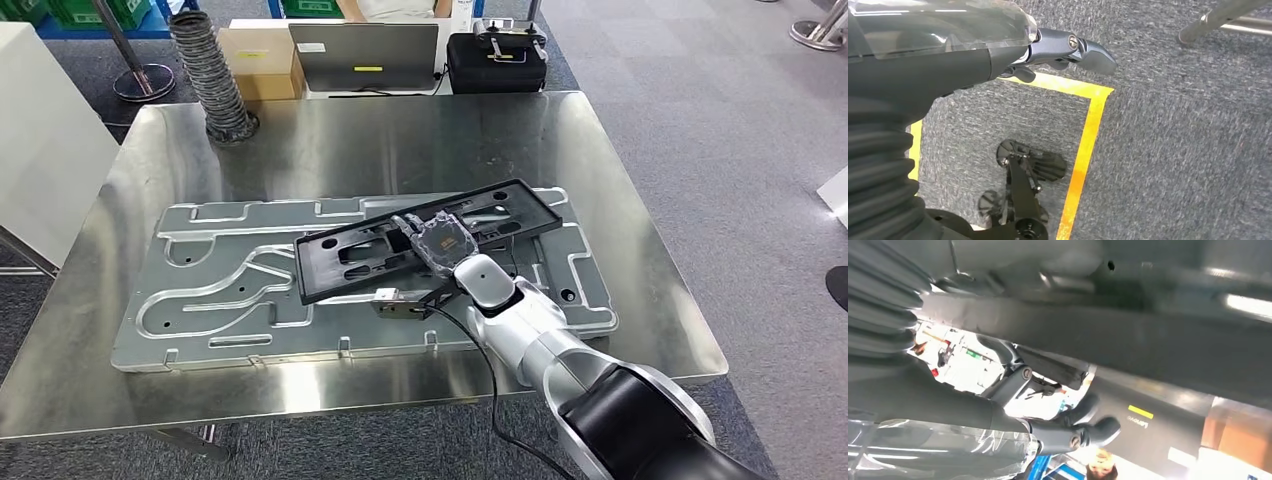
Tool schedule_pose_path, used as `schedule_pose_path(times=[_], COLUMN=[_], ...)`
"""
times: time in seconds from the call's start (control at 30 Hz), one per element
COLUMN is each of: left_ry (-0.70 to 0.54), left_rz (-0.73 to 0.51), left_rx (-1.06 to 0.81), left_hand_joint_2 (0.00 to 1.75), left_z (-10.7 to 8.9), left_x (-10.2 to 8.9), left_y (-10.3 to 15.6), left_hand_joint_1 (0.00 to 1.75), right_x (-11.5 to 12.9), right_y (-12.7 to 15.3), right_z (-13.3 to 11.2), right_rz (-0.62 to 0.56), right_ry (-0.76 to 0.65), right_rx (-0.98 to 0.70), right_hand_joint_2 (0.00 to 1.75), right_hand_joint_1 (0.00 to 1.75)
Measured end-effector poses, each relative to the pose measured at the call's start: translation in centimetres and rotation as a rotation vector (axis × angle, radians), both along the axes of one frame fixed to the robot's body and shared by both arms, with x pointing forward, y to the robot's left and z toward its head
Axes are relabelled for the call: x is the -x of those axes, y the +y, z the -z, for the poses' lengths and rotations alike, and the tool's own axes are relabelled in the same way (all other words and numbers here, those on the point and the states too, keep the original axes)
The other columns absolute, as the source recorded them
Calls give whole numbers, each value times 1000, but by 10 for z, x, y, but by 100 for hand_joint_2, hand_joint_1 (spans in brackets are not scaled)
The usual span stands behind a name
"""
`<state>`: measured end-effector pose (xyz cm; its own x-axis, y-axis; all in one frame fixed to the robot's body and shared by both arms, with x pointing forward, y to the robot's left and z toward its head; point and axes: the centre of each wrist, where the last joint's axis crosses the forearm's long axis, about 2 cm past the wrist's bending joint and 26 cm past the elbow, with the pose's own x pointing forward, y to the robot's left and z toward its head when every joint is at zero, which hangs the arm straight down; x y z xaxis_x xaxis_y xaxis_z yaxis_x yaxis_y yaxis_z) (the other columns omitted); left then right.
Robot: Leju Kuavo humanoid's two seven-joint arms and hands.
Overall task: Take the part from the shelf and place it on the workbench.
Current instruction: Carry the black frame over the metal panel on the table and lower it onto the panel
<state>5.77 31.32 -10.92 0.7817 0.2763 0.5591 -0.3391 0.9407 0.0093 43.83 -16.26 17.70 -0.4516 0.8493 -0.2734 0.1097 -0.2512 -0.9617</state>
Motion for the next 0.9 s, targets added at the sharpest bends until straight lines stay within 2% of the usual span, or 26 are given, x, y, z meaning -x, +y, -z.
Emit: schedule_pose_path(times=[0.37, 0.6, 0.8, 0.9], left_ry=[7, 10, 7, 7], left_rz=[0, -1, -8, -10], left_rx=[-5, 4, 14, 15], left_hand_joint_2=[0, 0, 0, 0], left_z=[0, 1, 1, 1], left_x=[1, 4, 6, 7], left_y=[1, 1, -1, -1], left_hand_joint_1=[0, 0, 0, 0], right_x=[-2, 3, 17, 26], right_y=[8, 7, -15, -29], right_z=[-11, -20, -24, -24], right_rz=[-100, -260, -310, -313], right_ry=[-23, -68, -222, -271], right_rx=[-268, -649, -920, -963], right_hand_joint_2=[0, 0, 0, 0], right_hand_joint_1=[0, 0, 0, 0])
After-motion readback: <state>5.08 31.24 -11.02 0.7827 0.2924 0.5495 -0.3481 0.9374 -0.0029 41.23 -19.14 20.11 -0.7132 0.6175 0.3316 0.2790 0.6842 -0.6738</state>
